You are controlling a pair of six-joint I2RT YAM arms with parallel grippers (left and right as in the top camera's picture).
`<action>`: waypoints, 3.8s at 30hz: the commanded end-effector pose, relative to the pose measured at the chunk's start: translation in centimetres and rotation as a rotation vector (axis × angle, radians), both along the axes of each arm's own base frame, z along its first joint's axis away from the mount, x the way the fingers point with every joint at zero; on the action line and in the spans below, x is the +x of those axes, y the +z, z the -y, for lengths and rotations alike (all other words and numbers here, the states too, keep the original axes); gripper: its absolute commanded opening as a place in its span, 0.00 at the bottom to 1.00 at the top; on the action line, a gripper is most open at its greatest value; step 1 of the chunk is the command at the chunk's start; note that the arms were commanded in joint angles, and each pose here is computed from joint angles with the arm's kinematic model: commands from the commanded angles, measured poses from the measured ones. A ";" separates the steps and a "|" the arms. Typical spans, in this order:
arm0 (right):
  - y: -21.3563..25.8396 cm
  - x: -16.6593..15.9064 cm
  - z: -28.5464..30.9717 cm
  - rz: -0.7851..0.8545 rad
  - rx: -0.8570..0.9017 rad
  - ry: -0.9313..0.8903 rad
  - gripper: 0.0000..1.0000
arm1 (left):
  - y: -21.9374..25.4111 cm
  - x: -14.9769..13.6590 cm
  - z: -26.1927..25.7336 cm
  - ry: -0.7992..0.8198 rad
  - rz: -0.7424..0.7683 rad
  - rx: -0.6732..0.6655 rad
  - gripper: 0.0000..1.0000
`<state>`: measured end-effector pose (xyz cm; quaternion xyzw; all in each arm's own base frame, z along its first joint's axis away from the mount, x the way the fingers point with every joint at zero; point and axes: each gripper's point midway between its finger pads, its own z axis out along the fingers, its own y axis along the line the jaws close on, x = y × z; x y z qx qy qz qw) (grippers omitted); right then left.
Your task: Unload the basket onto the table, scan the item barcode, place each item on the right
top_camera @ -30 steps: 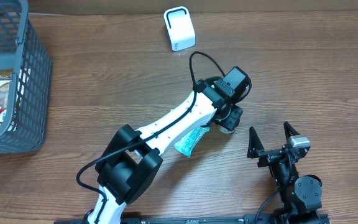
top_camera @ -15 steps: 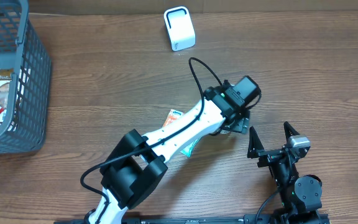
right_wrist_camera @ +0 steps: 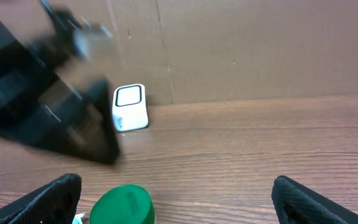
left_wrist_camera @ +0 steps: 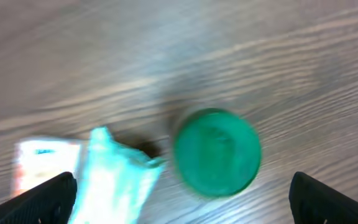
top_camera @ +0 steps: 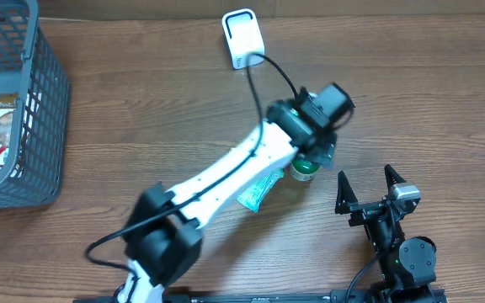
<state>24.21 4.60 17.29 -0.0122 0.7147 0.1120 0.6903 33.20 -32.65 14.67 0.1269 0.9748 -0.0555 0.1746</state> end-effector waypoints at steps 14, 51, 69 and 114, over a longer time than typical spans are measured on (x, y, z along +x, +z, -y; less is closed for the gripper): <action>-0.2 0.0 0.2 0.003 -0.002 -0.009 1.00 | 0.7 2.3 -16.8 -0.028 -0.206 0.085 0.64; -0.2 0.0 0.2 0.003 -0.002 -0.009 1.00 | 21.9 3.3 -59.1 1.194 0.408 0.285 1.00; -0.2 0.0 0.2 0.003 -0.003 -0.009 1.00 | 0.6 1.0 -65.4 1.117 -0.140 0.378 1.00; -0.2 0.0 0.2 0.003 -0.002 -0.009 1.00 | -10.9 8.6 -67.8 0.817 -0.027 0.261 0.99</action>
